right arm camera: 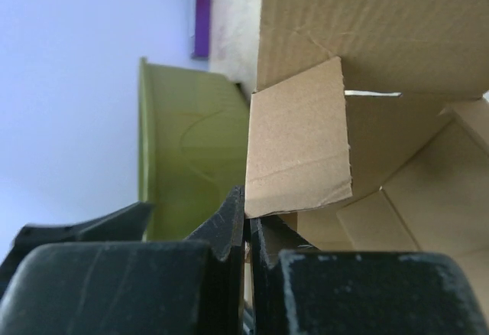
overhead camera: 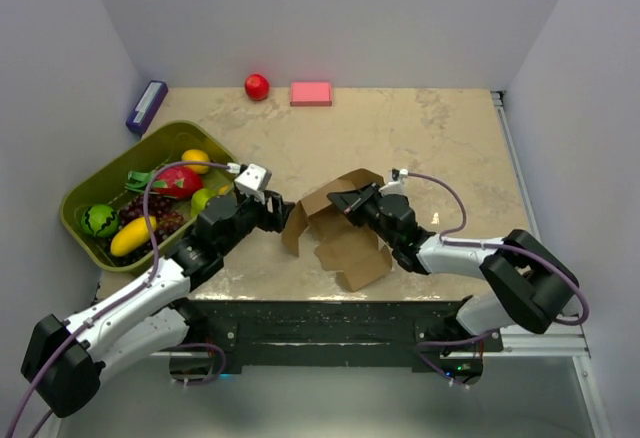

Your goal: Fold the paper box

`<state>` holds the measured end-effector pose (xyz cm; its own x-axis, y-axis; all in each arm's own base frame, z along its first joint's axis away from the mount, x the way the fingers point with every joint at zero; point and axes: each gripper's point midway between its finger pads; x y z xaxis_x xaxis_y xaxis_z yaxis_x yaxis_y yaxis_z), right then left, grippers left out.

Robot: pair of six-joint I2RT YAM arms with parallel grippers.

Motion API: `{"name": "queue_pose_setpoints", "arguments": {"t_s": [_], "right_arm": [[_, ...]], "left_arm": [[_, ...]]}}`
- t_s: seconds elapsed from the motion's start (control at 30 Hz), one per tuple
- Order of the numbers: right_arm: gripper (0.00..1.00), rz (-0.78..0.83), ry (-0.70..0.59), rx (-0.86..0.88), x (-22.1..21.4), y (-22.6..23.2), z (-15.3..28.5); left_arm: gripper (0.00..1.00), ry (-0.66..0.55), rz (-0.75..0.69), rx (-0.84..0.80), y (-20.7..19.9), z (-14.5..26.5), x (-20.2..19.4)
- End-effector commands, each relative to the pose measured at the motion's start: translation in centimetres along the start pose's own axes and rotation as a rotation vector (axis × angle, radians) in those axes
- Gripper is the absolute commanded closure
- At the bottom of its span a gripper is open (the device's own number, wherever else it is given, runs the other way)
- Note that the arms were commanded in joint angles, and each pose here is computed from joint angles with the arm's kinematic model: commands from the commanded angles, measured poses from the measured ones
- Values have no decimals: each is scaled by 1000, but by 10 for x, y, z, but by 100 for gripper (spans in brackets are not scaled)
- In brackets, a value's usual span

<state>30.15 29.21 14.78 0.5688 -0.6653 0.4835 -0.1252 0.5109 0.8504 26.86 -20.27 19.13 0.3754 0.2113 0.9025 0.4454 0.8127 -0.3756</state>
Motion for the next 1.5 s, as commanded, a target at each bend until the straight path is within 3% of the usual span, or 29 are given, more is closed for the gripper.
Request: {"name": "queue_pose_setpoints", "arguments": {"t_s": [0.0, 0.37, 0.67, 0.87, 1.07, 1.23, 1.47], "right_arm": [[100, 26, -19, 148, 4, 31, -5], [100, 0, -3, 101, -13, -11, 2], [100, 18, -13, 35, -11, -27, 9], [100, 32, -20, 40, -7, -21, 9], [100, 32, -10, 38, -8, -22, 9], [100, 27, -7, 42, -10, -21, 9], [100, 23, -9, 49, -9, -19, 9]], "left_arm": [[31, -38, 50, 118, 24, 1, 7], [31, 49, 61, 49, 16, -4, -20], [35, 149, 186, -7, 13, 7, -72], [33, 90, 205, 141, 38, 16, -62], [31, 58, 225, 124, 35, 21, -55], [31, 94, 244, 268, 59, 25, -69], [32, 155, 230, 300, 66, 22, -86]]}}
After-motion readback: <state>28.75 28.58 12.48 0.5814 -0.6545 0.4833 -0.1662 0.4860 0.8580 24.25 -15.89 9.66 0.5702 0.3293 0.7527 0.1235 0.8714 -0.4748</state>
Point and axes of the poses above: each gripper's point midway between its finger pads, its own z axis back along the fingers, its own y axis along the line the jaws close on, x = y × z, and after that the axes turned 13 degrees about z, right-handed
